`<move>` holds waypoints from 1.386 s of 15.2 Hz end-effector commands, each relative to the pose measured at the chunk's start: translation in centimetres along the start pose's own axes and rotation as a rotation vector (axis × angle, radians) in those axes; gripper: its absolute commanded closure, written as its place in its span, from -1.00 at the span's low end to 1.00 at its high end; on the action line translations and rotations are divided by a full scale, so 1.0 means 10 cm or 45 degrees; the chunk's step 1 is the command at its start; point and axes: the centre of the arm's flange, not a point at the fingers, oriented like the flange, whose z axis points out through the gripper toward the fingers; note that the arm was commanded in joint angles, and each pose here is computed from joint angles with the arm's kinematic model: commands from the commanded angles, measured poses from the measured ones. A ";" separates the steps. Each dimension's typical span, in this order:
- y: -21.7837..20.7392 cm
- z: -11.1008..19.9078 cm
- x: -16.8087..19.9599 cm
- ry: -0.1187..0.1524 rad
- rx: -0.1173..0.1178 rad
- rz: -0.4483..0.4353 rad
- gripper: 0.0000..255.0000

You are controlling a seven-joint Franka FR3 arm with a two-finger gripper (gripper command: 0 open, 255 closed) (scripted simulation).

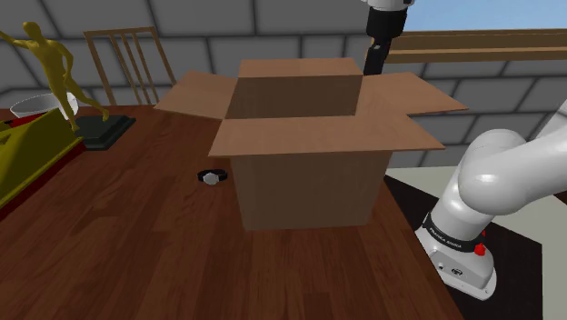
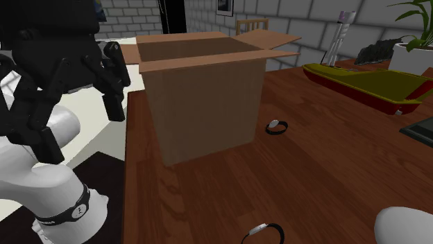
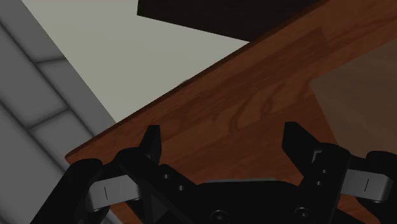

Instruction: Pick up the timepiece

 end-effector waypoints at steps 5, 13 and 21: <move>-0.25 0.12 0.42 -0.002 0.035 -0.079 -1.00; -0.85 0.34 1.22 -0.005 0.106 -0.237 -1.00; -1.55 0.53 1.93 -0.008 0.177 -0.396 -1.00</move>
